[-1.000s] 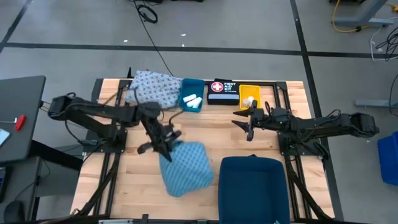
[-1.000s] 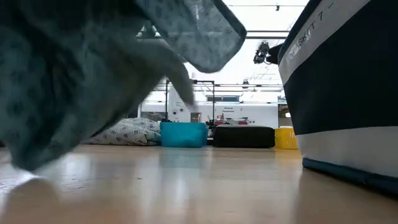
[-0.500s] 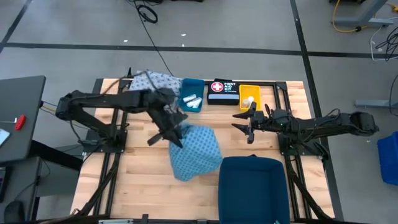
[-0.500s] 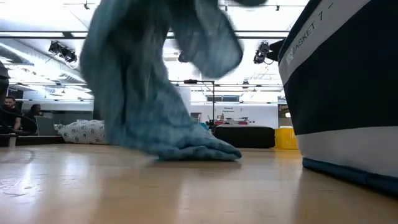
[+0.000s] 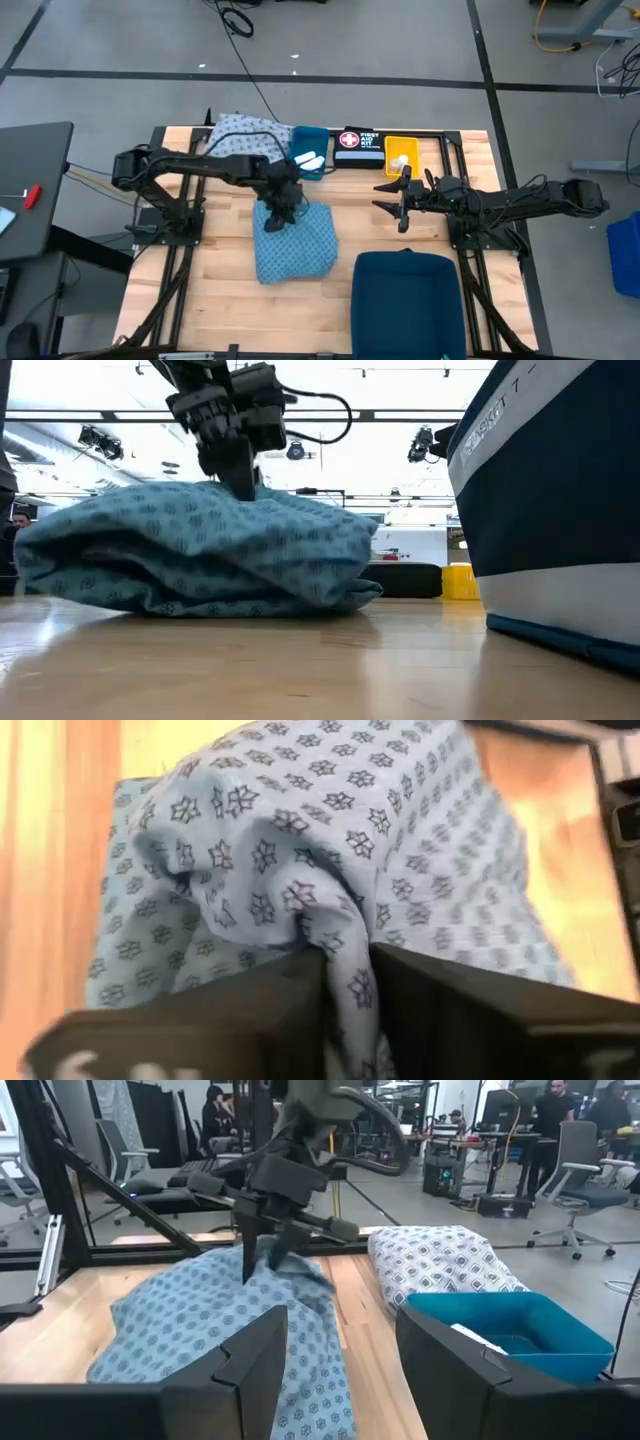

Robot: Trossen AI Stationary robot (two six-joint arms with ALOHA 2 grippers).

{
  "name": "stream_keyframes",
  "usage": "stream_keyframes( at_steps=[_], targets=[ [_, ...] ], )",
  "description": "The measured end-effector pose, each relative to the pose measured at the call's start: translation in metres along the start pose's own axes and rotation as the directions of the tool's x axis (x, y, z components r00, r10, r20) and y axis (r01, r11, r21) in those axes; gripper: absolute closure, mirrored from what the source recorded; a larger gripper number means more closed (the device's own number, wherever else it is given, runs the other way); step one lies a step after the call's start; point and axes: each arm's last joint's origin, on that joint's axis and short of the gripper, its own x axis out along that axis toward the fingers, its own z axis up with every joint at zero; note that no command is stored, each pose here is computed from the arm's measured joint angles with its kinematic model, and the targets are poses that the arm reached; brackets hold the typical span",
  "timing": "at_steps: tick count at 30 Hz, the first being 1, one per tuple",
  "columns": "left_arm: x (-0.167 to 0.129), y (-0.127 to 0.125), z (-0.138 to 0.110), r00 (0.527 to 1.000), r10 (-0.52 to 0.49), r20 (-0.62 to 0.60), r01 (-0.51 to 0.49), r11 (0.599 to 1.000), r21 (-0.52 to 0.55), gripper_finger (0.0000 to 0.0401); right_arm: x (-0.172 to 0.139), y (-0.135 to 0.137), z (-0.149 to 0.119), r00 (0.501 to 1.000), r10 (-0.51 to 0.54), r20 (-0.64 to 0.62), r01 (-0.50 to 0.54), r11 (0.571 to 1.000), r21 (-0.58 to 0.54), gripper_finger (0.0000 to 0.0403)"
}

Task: Pick & place medical supplies in basket/bin
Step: Put the blue patient gown into the blue organizer bin

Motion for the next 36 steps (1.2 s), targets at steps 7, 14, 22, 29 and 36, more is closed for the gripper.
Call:
stream_keyframes(
  at_steps=[7,14,22,29,36],
  targets=[
    [-0.002,0.011,-0.001,1.0,-0.005,0.001,0.005,1.0,0.021,0.0184,0.0,0.002,-0.003,0.999,0.013,-0.031,-0.013,1.0,-0.001,0.0206],
    [0.005,0.022,-0.005,0.999,0.033,-0.044,-0.034,0.999,-0.027,0.0077,0.0,0.002,-0.003,0.999,0.013,-0.035,-0.013,1.0,-0.001,0.0206],
    [0.063,0.042,-0.023,0.976,-0.074,-0.203,0.047,0.99,-0.135,0.0069,0.0,0.002,-0.004,0.999,0.014,-0.041,-0.014,1.0,-0.001,0.0206],
    [0.113,0.038,-0.031,0.947,-0.206,-0.245,0.179,0.976,-0.128,0.0084,0.0,0.002,-0.005,0.999,0.014,-0.048,-0.014,1.0,-0.001,0.0206],
    [0.12,0.02,-0.025,0.955,-0.191,-0.225,0.164,0.977,-0.133,0.0247,0.0,0.002,-0.005,0.998,0.007,-0.055,-0.007,1.0,-0.001,0.0206]
  ],
)
